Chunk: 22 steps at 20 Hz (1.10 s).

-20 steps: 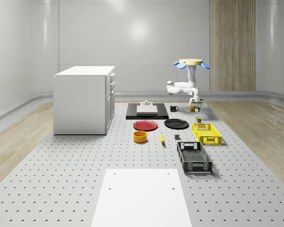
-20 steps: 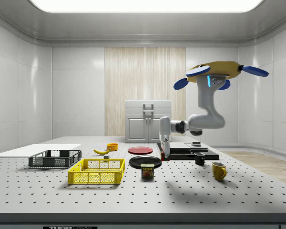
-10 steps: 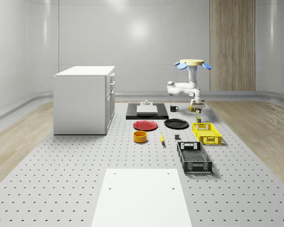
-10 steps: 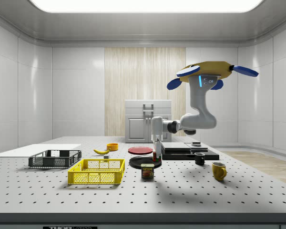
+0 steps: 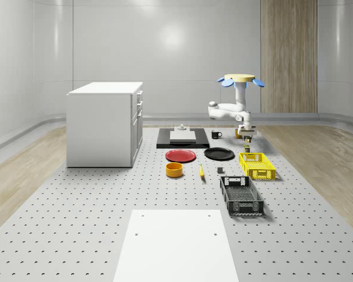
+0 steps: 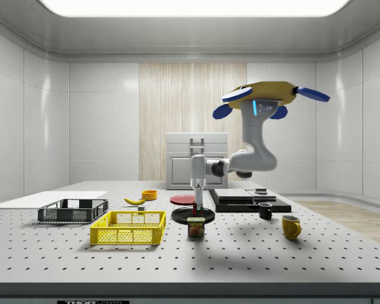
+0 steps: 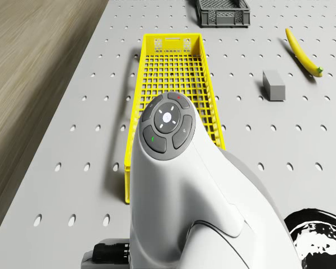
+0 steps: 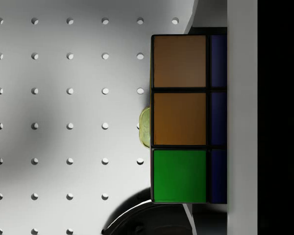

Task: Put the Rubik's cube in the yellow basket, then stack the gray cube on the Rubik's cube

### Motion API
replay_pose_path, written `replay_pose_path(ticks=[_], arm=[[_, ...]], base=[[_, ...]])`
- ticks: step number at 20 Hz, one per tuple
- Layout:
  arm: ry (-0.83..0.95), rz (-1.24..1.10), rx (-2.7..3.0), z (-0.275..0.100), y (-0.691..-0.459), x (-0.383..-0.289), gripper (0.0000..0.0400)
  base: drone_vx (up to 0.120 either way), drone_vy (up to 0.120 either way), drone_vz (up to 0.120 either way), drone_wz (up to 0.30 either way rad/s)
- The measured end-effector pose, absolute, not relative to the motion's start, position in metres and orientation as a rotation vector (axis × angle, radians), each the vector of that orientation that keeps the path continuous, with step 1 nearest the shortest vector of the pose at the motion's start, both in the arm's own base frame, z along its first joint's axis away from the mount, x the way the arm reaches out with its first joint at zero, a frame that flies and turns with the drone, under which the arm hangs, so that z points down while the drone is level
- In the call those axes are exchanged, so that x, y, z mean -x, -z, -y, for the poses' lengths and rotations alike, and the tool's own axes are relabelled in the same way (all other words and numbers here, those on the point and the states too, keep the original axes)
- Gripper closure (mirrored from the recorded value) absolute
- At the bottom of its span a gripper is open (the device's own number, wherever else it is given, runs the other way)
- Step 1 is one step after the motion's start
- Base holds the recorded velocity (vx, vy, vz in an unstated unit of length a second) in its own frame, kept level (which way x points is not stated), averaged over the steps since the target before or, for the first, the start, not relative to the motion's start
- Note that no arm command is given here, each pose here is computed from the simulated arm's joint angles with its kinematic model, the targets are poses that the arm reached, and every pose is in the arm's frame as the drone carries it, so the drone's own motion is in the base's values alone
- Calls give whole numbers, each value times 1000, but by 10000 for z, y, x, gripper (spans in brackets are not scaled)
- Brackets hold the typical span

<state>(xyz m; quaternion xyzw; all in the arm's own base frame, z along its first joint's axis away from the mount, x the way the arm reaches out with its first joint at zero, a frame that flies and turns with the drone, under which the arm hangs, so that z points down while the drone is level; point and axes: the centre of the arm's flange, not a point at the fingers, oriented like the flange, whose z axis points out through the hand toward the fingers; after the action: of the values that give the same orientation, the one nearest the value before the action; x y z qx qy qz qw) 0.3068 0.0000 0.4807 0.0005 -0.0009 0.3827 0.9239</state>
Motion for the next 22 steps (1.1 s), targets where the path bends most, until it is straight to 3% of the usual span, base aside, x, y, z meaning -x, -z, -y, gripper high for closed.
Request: replay_pose_path(ticks=[9, 15, 22], arm=[[-785, 2, -1, 0, -4807, -3068, 75], [-785, 2, -1, 0, -4807, -3068, 75], [-785, 2, -1, 0, -4806, -3068, 75]], base=[[120, 0, 0, 0], [120, 0, -100, 0], [120, 0, -6, 0]])
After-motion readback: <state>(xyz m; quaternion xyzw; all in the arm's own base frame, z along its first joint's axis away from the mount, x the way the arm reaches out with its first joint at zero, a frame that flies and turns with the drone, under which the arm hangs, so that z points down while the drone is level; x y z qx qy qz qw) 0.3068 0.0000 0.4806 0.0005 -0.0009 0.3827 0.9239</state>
